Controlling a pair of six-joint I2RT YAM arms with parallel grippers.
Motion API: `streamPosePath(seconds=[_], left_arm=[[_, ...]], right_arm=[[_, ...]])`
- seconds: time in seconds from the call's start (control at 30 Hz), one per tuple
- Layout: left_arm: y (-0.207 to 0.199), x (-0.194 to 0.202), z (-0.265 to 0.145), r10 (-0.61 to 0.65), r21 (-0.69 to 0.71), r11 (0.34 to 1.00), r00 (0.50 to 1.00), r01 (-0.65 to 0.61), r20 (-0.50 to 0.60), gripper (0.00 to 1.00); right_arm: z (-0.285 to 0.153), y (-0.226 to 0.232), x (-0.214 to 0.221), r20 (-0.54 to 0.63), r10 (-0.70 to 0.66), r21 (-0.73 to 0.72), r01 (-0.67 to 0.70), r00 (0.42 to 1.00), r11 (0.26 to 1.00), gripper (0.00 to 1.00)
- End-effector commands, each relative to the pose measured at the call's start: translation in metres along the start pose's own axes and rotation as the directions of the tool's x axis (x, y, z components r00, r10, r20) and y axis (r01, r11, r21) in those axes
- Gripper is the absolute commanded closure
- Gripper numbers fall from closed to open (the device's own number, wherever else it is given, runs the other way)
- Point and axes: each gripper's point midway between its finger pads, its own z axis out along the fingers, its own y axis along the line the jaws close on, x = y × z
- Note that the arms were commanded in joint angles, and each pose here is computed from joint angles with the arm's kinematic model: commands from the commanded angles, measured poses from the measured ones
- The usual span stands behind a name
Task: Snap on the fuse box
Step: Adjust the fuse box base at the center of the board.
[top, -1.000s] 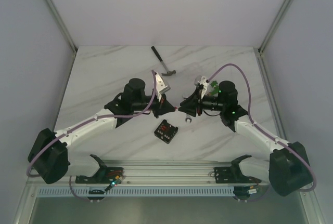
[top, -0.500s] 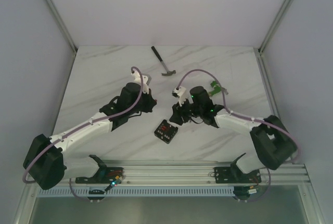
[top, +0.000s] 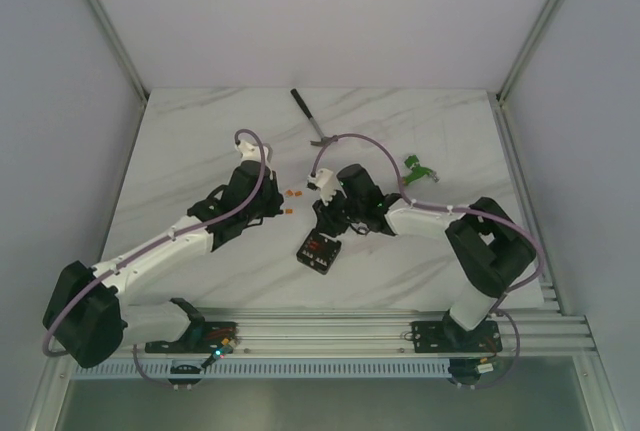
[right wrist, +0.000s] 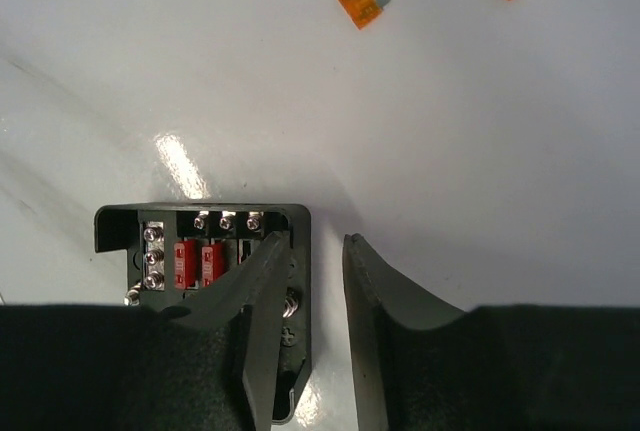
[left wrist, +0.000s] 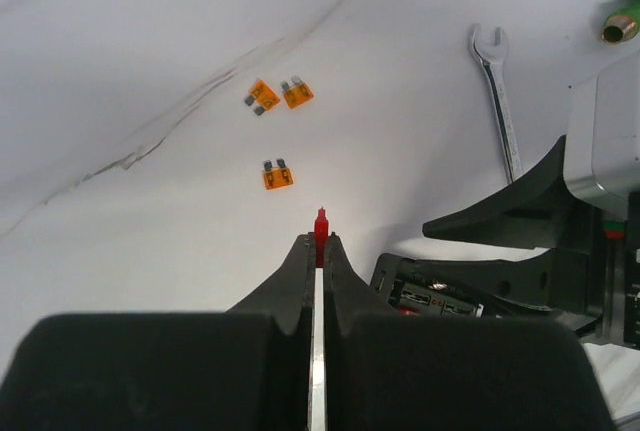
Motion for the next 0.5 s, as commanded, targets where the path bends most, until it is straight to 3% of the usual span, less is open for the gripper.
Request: streamPosePath(seconds=[0.0,0.13,0.47], left_arm=[[0.005,-0.004,-0.006,-0.02,-0.023,1.0,1.0,0.02,0.012,1.0],[0.003,-0.005,-0.007,-0.021,-0.013,1.0,1.0,0.021,0.009,1.0],[0.002,-0.003,-0.007,-0.017,-0.008,1.0,1.0,0.017,-0.003,1.0]], right_arm=[[0.006,-0.005,-0.007,0.002,-0.035,0.025,0.035,0.999,0.999,0.67],[0.011,-0.003,-0.007,-0.005,-0.039,0.02,0.039,0.999,0.999,0.71],[0.016,0.006,-0.003,-0.022,-0.082,-0.026,0.081,0.996,0.996,0.7]])
